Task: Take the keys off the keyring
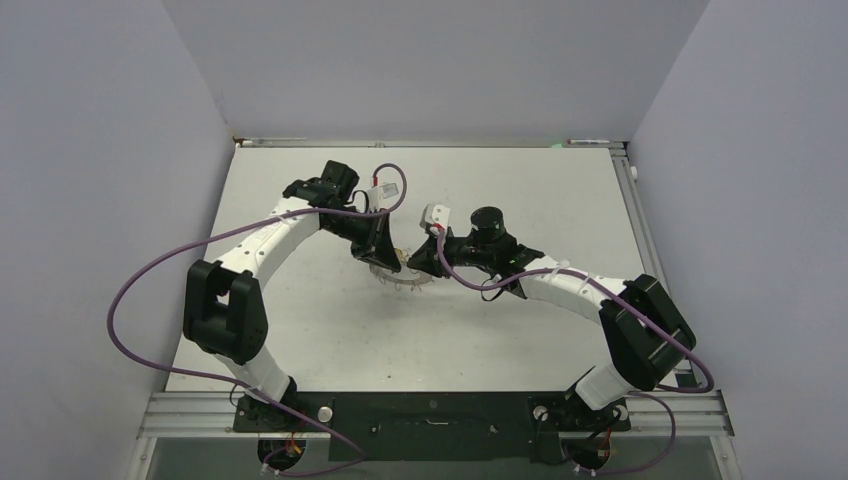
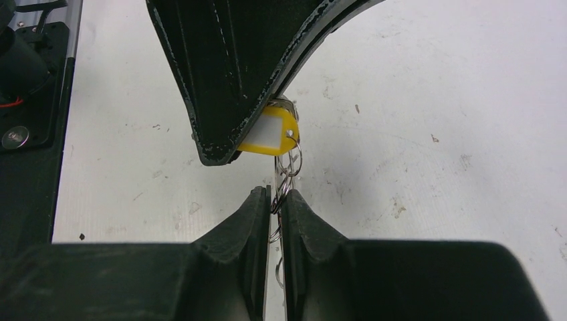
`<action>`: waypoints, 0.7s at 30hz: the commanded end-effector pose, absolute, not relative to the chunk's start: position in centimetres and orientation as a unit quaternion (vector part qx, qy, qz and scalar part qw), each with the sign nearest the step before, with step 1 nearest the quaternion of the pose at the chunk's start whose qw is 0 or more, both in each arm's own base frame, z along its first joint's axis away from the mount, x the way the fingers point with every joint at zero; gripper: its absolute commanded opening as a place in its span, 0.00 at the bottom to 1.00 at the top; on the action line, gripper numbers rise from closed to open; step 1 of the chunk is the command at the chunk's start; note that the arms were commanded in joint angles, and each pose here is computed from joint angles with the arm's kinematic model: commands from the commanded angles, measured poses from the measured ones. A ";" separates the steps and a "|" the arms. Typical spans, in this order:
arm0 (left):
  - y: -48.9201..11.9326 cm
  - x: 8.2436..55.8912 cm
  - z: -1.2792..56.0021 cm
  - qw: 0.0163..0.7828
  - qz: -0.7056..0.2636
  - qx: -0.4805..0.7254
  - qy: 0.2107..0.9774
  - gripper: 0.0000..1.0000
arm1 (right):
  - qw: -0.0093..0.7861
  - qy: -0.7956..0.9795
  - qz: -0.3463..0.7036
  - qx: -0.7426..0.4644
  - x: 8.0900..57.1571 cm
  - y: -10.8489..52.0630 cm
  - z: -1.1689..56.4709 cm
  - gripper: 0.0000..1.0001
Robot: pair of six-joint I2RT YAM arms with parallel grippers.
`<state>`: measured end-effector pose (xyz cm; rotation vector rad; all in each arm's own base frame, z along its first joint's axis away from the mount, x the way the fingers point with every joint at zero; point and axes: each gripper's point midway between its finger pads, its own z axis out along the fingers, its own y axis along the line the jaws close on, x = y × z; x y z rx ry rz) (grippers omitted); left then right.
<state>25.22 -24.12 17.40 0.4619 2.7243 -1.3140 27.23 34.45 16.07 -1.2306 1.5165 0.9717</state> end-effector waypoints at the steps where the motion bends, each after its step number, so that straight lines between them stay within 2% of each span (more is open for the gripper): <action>1: -23.9 26.5 18.7 0.076 -0.439 0.149 0.883 0.00 | 0.478 0.603 0.389 -0.507 27.5 34.2 17.6 0.05; 10: -24.2 26.3 18.9 0.074 -0.444 0.154 0.879 0.00 | 0.484 0.603 0.395 -0.496 27.8 34.2 17.8 0.06; 14: -25.8 24.2 20.3 0.065 -0.462 0.208 0.860 0.00 | 0.479 0.601 0.396 -0.502 27.8 34.3 17.7 0.38; 16: -26.8 22.9 20.7 0.060 -0.466 0.231 0.852 0.00 | 0.479 0.599 0.397 -0.504 27.8 34.5 17.8 0.43; 21: -27.1 22.7 21.0 0.059 -0.466 0.230 0.853 0.00 | 0.484 0.593 0.399 -0.505 28.0 34.7 18.8 0.44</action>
